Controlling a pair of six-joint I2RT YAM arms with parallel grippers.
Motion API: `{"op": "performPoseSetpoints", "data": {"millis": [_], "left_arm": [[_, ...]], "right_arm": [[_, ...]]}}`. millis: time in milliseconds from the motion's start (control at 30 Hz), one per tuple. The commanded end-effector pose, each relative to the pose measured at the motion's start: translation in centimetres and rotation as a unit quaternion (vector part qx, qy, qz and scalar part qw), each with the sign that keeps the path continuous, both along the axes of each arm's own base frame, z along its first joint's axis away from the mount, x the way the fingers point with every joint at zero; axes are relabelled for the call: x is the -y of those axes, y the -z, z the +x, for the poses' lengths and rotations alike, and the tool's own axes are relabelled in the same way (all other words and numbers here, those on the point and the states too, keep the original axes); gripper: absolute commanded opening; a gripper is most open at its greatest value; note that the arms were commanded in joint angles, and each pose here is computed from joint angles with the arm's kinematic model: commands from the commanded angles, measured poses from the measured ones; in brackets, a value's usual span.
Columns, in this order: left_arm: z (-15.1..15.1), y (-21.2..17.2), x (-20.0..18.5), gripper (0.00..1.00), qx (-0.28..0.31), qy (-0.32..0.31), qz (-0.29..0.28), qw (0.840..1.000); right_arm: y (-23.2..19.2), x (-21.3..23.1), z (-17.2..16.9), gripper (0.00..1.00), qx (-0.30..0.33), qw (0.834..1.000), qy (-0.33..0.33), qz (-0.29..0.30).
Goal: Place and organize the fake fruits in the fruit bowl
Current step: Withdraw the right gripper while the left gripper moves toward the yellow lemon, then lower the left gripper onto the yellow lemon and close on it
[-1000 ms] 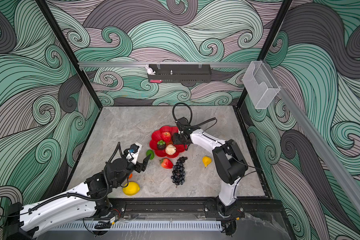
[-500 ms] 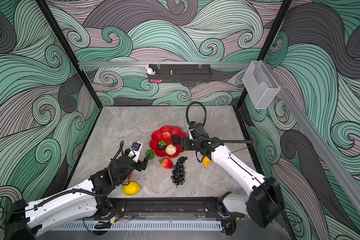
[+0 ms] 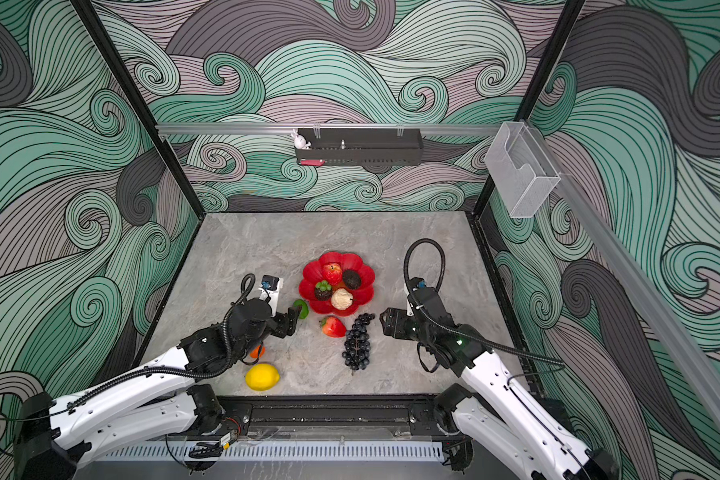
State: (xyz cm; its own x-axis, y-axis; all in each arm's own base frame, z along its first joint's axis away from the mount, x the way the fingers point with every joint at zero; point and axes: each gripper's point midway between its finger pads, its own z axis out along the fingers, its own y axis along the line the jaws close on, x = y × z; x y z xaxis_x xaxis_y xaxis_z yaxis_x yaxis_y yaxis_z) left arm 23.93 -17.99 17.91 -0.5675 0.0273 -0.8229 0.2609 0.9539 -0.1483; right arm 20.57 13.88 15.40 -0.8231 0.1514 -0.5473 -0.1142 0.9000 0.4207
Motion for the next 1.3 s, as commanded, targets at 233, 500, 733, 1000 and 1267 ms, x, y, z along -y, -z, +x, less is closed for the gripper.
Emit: {"op": "performPoseSetpoints", "data": {"millis": [233, 500, 733, 1000, 1267], "left_arm": [[-9.4, 5.7, -6.0, 0.8, -0.258, -0.155, 0.02, 0.953], [-13.6, 6.1, -8.4, 0.81, -0.329, -0.182, 0.02, 0.926], [-15.7, 6.9, -7.5, 0.8, -0.376, -0.171, 0.016, 0.911], [-16.0, 9.4, -4.8, 0.91, -0.399, -0.155, -0.027, 0.903], [-16.3, 11.1, -5.1, 0.99, -0.405, -0.171, -0.05, 0.897]], "right_arm": [[-0.3, -0.9, 0.4, 0.88, 0.034, 0.999, -0.023, 0.017], [-0.1, -1.1, 0.8, 0.91, 0.056, 0.998, -0.037, 0.01], [0.3, -1.2, 1.0, 0.93, 0.062, 0.997, -0.039, 0.014], [1.0, -1.3, 0.5, 1.0, 0.052, 0.998, -0.046, 0.011], [1.1, -1.1, 0.3, 1.0, 0.051, 0.998, -0.047, 0.01]]}}
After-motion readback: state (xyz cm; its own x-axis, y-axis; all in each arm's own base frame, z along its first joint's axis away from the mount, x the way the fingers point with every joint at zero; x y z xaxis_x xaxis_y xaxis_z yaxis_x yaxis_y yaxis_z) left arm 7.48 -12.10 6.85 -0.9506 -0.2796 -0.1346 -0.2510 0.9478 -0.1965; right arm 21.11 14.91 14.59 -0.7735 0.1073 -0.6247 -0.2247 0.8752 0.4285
